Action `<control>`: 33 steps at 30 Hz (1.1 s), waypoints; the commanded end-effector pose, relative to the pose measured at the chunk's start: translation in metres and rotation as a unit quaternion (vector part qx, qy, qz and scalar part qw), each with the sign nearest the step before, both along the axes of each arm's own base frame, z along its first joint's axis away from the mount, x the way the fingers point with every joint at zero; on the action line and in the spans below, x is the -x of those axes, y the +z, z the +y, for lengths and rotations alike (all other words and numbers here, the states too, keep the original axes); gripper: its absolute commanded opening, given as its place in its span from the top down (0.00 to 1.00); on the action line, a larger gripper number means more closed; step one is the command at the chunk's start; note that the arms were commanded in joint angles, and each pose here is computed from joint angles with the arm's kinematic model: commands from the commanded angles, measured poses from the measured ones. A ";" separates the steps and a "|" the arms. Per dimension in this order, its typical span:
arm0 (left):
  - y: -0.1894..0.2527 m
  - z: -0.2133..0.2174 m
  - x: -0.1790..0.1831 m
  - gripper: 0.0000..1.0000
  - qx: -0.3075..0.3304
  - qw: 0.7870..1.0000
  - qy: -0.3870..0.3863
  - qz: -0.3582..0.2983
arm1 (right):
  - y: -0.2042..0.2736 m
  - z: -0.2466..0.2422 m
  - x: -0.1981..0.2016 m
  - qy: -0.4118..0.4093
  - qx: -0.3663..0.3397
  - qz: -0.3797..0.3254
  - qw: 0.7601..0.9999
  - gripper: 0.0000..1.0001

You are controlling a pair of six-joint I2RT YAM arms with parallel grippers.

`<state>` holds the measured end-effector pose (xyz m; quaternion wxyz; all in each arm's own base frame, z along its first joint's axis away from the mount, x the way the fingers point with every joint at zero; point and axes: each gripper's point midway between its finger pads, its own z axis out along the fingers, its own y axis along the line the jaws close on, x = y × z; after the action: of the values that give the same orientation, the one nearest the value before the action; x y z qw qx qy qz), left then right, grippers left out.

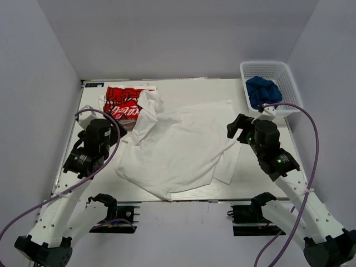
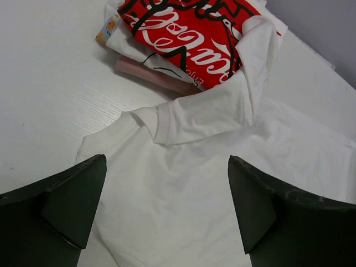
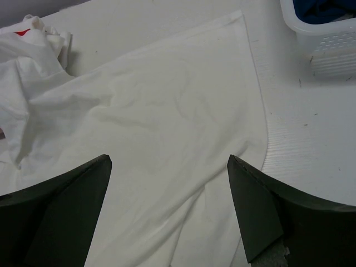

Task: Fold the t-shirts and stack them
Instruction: Flatten out the tshirt

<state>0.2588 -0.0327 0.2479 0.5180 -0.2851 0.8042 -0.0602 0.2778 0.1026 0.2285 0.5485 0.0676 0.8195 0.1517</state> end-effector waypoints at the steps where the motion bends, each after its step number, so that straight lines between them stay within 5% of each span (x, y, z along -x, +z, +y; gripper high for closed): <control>1: 0.002 -0.002 -0.002 0.00 0.000 1.000 -0.006 -0.004 | 0.024 -0.001 -0.002 -0.007 -0.014 -0.031 0.999 0.10; 8: -0.001 -0.005 -0.008 0.00 -0.003 1.000 -0.016 -0.012 | 0.002 0.024 -0.015 0.056 -0.006 -0.043 0.998 0.10; 14: -0.009 -0.020 -0.021 0.00 -0.002 0.999 -0.049 -0.010 | -0.019 0.117 -0.036 0.236 -0.019 0.023 0.971 0.10; 15: -0.012 -0.020 -0.023 0.00 -0.004 0.999 -0.049 -0.004 | -0.058 0.131 -0.043 0.250 -0.003 0.074 0.965 0.10; 17: -0.017 -0.022 -0.027 0.00 -0.012 0.999 -0.052 0.008 | -0.039 0.163 -0.055 0.279 0.004 0.054 0.959 0.10; 18: -0.013 -0.022 -0.028 0.00 -0.011 0.999 -0.052 0.003 | -0.080 0.174 -0.062 0.283 0.022 0.102 0.954 0.10; 21: -0.018 -0.020 -0.031 0.00 -0.018 0.999 -0.045 0.013 | -0.074 0.221 -0.083 0.315 0.038 0.090 0.944 0.10; 23: -0.019 -0.023 -0.032 0.00 -0.014 0.999 -0.051 0.009 | -0.122 0.243 -0.084 0.335 0.059 0.137 0.930 0.10; 24: -0.022 -0.024 -0.034 0.00 -0.015 0.998 -0.051 0.015 | -0.102 0.260 -0.095 0.346 0.051 0.116 0.930 0.10; 25: -0.025 -0.024 -0.035 0.00 -0.017 0.998 -0.051 0.020 | -0.138 0.268 -0.093 0.355 0.063 0.151 0.921 0.10; 27: -0.029 -0.025 -0.036 0.00 -0.019 0.998 -0.051 0.027 | -0.137 0.287 -0.091 0.368 0.069 0.146 0.916 0.10; 33: -0.028 -0.026 -0.063 0.00 -0.029 0.999 -0.027 0.027 | -0.178 0.285 -0.070 0.360 0.054 0.202 0.909 0.10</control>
<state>0.3033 -0.0593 0.2014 0.4781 -0.2359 0.8449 -0.0434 0.3497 0.3894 0.0396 0.2830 -0.2485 0.8886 0.2620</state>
